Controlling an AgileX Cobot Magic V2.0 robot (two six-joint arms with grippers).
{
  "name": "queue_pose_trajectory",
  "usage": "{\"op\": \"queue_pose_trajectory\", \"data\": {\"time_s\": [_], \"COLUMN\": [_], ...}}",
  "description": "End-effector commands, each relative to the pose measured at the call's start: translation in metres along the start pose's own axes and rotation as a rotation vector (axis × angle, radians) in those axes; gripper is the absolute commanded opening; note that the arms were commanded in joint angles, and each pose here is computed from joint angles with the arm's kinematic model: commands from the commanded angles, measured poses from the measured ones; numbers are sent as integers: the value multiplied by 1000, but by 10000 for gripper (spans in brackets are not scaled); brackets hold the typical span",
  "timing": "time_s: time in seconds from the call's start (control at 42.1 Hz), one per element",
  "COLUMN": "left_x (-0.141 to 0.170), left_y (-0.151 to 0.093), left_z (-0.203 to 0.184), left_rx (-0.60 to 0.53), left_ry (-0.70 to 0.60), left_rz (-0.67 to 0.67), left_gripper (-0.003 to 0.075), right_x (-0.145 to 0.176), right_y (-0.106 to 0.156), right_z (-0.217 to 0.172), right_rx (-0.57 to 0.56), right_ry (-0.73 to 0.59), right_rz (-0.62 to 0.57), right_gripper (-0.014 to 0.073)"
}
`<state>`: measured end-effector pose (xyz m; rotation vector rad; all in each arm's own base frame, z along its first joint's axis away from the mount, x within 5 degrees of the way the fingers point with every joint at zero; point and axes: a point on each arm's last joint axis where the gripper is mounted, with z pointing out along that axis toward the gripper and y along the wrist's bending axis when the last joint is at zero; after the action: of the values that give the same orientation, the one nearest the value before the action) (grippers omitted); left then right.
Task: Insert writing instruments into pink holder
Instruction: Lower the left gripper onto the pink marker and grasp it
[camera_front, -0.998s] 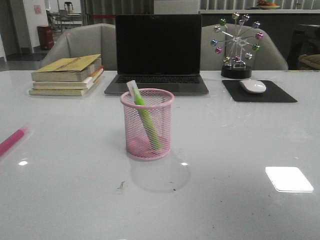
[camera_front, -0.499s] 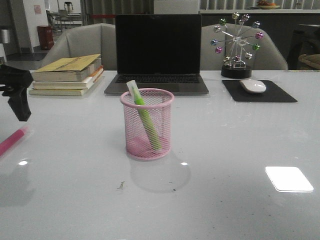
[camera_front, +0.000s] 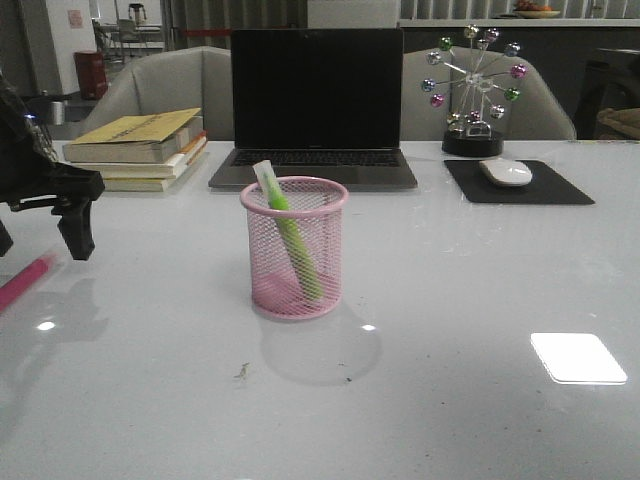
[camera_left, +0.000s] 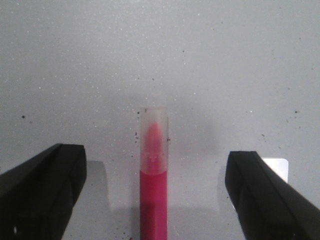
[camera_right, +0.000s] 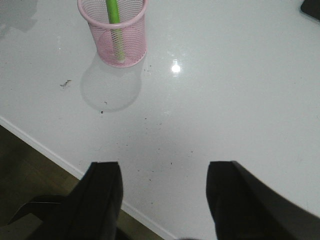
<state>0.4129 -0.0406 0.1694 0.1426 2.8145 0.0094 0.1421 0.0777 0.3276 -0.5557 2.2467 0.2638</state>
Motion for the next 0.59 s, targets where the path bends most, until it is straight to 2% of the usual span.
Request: {"op": "queue_pose_trajectory", "data": {"time_s": [0.0, 0.57], "left_x": [-14, -6], "left_y": [-2, -1], "left_z": [-24, -11], "left_rx": [1, -16], "left_ry": [-91, 3], "left_rz": [5, 21], "left_gripper": [613, 613], "right_x": [-11, -11], "right_y": [-1, -1], "right_z": [-6, -6], "right_rx": [11, 11], "right_ry": [-81, -81], "right_rz": [-8, -8], "right_gripper": [489, 489]}}
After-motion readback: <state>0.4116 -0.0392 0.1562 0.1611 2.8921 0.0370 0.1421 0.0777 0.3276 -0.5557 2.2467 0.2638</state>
